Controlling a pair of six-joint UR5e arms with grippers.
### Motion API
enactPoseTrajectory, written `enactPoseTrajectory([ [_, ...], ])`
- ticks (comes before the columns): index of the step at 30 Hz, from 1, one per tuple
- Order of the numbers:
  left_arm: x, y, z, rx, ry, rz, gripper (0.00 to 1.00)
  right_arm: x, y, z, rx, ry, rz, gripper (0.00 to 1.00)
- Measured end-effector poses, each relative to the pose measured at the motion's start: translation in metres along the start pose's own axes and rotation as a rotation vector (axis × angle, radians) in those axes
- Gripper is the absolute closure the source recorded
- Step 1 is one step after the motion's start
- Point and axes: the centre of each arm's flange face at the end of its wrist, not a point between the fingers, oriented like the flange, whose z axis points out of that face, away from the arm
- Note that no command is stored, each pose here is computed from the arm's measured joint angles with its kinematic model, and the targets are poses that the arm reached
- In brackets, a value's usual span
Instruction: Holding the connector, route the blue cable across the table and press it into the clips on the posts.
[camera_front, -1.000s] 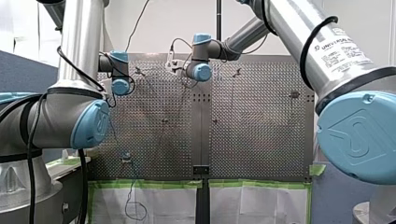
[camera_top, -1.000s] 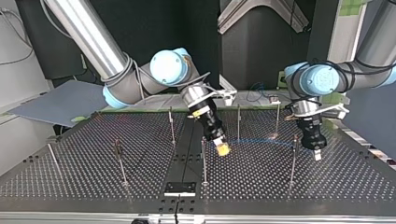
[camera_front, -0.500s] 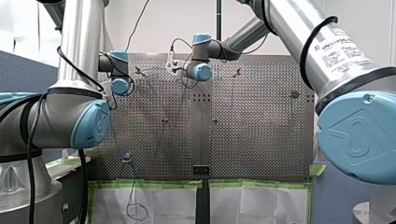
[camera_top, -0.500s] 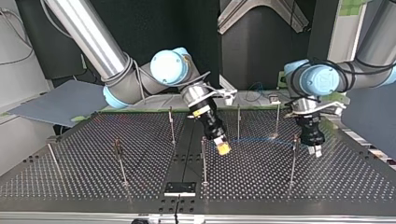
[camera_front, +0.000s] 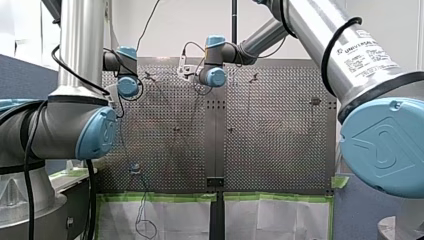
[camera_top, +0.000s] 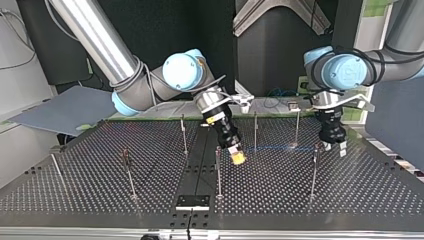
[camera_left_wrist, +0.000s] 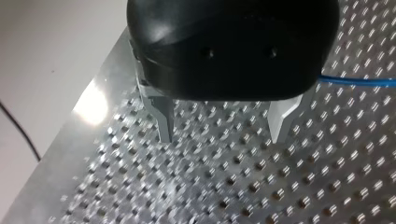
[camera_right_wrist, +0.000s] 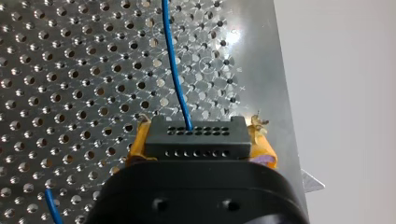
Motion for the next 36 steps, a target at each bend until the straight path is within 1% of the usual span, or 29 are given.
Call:
enactPoseTrajectory([
  [4, 0.001, -0.002, -0.016, 0.02, 0.04, -0.01, 0.0, -0.001, 0.0, -0.001, -0.011, -0.007, 0.007, 1.0],
  [8, 0.003, -0.004, -0.036, 0.042, 0.088, -0.037, 0.0, -0.003, -0.002, -0.002, -0.013, -0.013, 0.011, 1.0],
  [11, 0.004, -0.004, -0.05, 0.043, 0.115, -0.043, 0.0, -0.003, -0.003, -0.002, -0.014, -0.016, 0.013, 1.0],
  [13, 0.002, -0.005, -0.057, 0.041, 0.123, -0.042, 0.0, -0.004, -0.004, -0.003, -0.015, -0.018, 0.014, 1.0],
  [16, -0.006, -0.007, -0.064, 0.046, 0.117, -0.034, 0.0, -0.005, -0.004, -0.003, -0.019, -0.021, 0.014, 1.0],
  [19, -0.015, -0.012, -0.07, 0.057, 0.101, -0.015, 0.0, -0.006, -0.003, -0.003, -0.022, -0.022, 0.014, 1.0],
  [22, -0.025, -0.017, -0.076, 0.072, 0.084, 0.005, 0.0, -0.006, -0.003, -0.003, -0.023, -0.023, 0.015, 1.0],
  [25, -0.034, -0.024, -0.081, 0.094, 0.063, 0.025, 0.0, -0.011, -0.003, -0.005, -0.025, -0.032, 0.015, 1.0],
  [29, -0.045, -0.036, -0.089, 0.14, 0.039, 0.055, 0.0, -0.014, -0.002, -0.006, -0.026, -0.04, 0.016, 1.0],
  [32, -0.048, -0.044, -0.093, 0.178, 0.033, 0.079, 0.0, -0.015, -0.002, -0.006, -0.026, -0.044, 0.018, 1.0],
  [36, -0.047, -0.053, -0.095, 0.218, 0.022, 0.107, 0.0, -0.016, -0.002, -0.006, -0.026, -0.045, 0.019, 1.0],
])
